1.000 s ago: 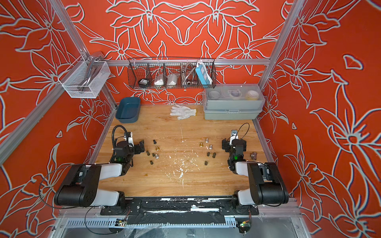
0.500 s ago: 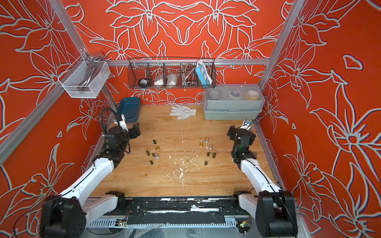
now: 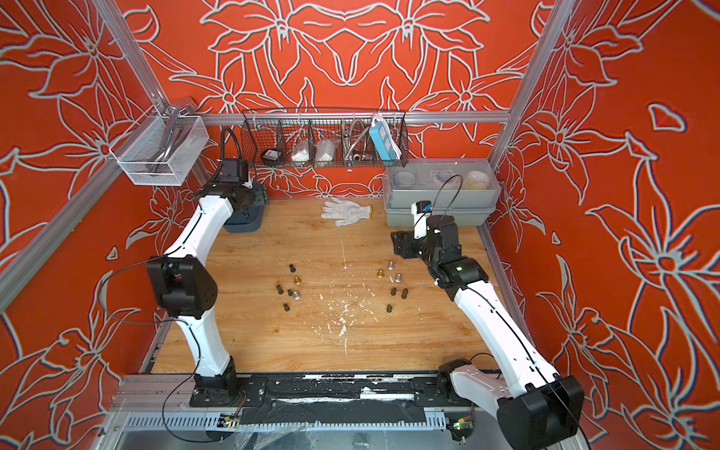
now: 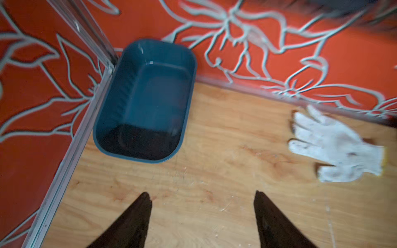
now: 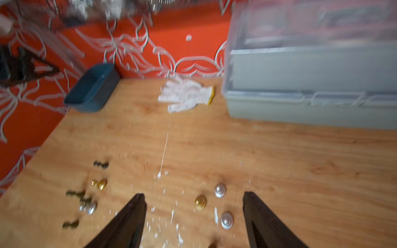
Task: Put the chess pieces into the storage box
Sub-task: Pick up the storage box at the corner of the board.
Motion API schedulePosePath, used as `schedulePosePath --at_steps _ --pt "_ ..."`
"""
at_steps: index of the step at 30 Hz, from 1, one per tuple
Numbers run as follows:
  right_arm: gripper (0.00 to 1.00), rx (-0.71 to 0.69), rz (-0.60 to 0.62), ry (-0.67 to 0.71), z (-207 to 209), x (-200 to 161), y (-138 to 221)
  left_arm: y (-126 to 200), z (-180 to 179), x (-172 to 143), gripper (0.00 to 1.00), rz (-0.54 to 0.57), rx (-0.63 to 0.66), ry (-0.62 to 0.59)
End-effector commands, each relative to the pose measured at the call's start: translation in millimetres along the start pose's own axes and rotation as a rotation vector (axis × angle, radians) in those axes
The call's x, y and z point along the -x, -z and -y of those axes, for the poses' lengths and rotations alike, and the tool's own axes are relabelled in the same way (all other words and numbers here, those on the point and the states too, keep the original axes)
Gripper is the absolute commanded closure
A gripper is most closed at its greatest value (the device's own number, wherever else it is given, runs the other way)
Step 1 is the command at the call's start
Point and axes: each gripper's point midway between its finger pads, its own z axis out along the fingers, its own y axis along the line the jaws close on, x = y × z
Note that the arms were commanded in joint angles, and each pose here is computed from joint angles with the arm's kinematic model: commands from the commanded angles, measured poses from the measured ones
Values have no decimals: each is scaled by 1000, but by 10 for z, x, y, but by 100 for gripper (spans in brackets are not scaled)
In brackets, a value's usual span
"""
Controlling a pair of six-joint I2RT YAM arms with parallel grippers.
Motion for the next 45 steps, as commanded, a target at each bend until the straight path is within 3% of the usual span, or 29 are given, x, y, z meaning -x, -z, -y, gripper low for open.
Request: schedulePosePath --at_steps 1,14,26,32,35,45 --pt "24 17 -139 46 -38 -385 -71 -103 -128 -128 25 -130 12 -29" --pt "24 108 -107 48 -218 -576 -135 -986 -248 -288 29 -227 34 -62" --pt "24 161 -89 35 -303 -594 -133 -1377 -277 -471 45 -257 42 -91" --pt "24 156 -88 32 -290 -612 -136 -1401 -277 -485 71 -259 38 -110" --pt "24 169 -83 25 -314 -597 -131 -1377 -265 -478 88 -258 28 -110" --pt "22 225 -28 -16 -407 -530 -38 -1128 -190 -466 100 -253 -19 -80"
